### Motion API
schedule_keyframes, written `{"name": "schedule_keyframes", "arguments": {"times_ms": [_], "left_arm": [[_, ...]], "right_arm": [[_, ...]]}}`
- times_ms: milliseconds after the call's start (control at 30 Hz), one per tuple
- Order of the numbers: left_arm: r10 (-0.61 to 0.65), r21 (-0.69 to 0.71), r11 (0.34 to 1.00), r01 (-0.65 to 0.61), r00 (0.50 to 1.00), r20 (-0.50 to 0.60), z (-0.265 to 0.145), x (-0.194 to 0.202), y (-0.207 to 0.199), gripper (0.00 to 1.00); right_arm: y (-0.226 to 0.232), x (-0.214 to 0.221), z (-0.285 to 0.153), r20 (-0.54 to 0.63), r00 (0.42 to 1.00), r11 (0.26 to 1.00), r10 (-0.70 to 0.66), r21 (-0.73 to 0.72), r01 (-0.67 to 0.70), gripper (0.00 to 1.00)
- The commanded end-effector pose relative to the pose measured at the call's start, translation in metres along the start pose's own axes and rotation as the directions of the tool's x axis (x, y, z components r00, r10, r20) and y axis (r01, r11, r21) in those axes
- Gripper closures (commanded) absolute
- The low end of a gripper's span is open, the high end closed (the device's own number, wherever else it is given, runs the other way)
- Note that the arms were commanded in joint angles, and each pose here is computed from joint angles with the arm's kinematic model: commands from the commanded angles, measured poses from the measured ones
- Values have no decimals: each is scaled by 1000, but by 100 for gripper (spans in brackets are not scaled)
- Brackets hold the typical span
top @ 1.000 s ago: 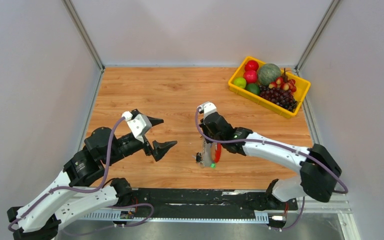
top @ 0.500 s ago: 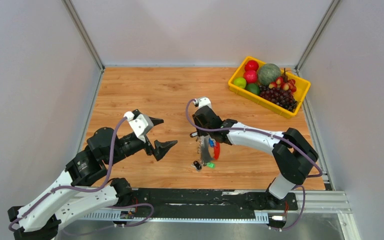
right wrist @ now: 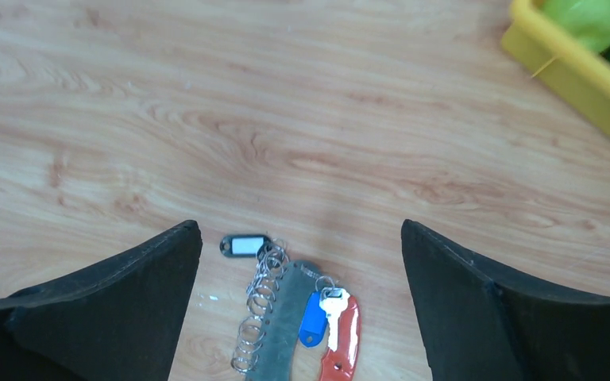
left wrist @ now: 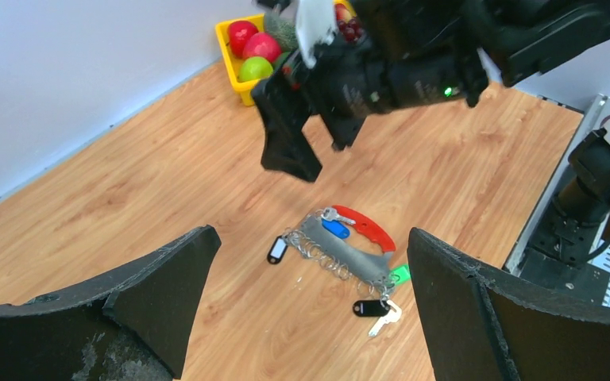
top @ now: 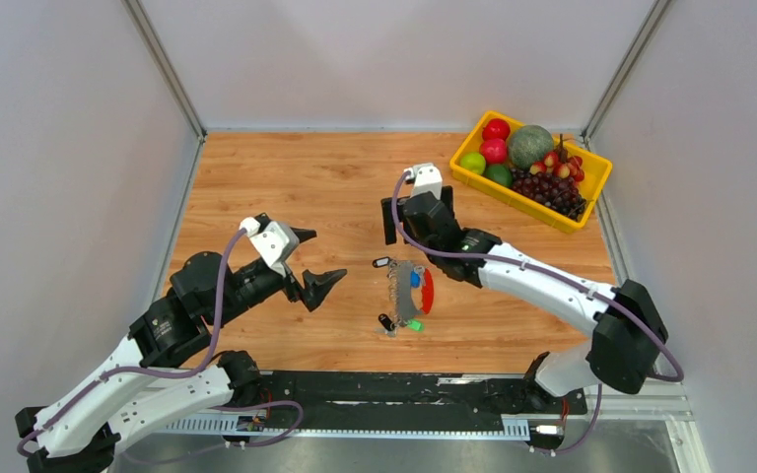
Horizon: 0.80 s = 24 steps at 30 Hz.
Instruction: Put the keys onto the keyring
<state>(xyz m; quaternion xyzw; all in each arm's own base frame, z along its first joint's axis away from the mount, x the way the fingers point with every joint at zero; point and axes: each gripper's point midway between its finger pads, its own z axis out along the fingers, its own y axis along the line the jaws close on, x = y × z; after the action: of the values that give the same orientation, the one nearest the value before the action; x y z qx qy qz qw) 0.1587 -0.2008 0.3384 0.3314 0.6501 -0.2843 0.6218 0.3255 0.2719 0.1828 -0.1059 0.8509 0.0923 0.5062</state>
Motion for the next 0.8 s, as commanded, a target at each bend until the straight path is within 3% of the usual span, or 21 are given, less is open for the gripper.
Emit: {"name": "schedule_keyframes", "arguments": {"times_ms": [0,333,567,767], "left_arm": [[-11,-49,999,13,999,49,-2,-18,9,0],[4,-107,994,2,998,55,-3,-31,20,0],[6,-123,992,2,998,65,-5,-33,23,0],[8,-137,991,1,998,69,-7,-33,25,0]], "right_arm": [[-20,-60,-28,153,988,996,33,82,-46,0],[-61,-102,-81,270,960,967,73,217,-134,0],[-82,-138,-134,389,914,951,119,220,-217,0],[-90,-145,-155,422,898,954,125,199,-226,0]]}}
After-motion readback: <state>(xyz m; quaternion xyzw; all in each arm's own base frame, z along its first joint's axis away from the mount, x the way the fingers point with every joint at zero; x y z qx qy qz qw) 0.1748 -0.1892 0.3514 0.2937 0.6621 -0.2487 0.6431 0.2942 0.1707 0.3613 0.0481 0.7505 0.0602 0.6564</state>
